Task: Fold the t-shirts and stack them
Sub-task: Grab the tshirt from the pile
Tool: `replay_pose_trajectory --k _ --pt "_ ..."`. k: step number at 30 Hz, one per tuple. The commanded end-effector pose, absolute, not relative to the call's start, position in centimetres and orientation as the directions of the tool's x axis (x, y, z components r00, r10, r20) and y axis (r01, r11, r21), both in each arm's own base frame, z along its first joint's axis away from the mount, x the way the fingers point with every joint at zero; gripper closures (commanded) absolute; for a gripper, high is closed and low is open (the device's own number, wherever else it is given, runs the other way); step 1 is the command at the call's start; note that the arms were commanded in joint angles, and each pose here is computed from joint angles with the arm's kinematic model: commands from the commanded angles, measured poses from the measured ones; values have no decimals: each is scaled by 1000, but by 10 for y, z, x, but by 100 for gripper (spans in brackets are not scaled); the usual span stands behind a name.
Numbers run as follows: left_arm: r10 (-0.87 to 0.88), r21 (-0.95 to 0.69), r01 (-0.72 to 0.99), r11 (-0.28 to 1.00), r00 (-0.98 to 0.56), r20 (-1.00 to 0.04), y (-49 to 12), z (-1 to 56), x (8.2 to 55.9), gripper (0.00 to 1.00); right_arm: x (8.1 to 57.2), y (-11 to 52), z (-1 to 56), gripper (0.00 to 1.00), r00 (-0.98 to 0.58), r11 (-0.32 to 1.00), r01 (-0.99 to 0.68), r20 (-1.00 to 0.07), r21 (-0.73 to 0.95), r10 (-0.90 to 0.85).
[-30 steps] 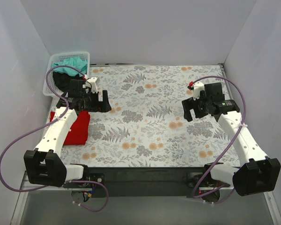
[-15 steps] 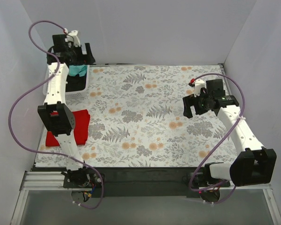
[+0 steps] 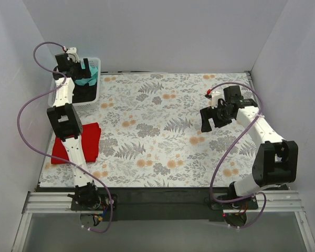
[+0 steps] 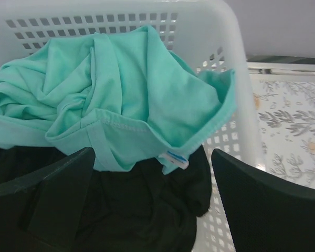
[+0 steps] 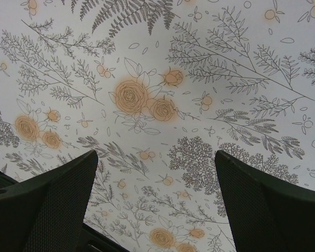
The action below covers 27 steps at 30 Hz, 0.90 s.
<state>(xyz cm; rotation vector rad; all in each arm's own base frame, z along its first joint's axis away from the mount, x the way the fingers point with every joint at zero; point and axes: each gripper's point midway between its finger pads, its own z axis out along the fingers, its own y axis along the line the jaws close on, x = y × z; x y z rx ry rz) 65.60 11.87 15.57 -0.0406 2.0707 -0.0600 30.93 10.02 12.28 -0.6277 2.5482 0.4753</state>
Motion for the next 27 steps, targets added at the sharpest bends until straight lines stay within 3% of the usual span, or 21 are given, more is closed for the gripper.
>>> replay_pose_trajectory --k 1,9,12,16,17,19,20,22,27 --pt "13 19 -14 1000 -342 -940 131 184 682 7 315 106 135 2 -766 812 -536 -537 231 -353" --pt "33 47 -38 998 -312 -950 142 130 709 6 317 105 119 2 -794 815 -524 -488 248 -362" --pt "44 63 -59 996 -273 -961 147 131 714 16 316 104 113 2 -804 819 -518 -469 249 -365" --pt "60 65 -20 998 -199 -978 140 147 720 38 315 105 110 2 -806 815 -520 -462 257 -369" --pt "65 69 -14 998 -174 -982 139 159 723 57 314 105 109 2 -808 813 -520 -459 261 -369" --pt "67 70 -13 997 -149 -987 138 175 725 76 315 106 109 2 -809 812 -519 -459 266 -367" --pt "68 70 -16 997 -120 -991 138 193 725 94 316 106 111 2 -808 812 -520 -461 265 -367" --pt "70 70 -3 998 -84 -994 133 220 722 100 318 107 115 2 -802 811 -523 -472 260 -366" --pt "76 82 104 991 65 -995 97 342 683 100 320 110 125 2 -789 803 -533 -499 267 -358"
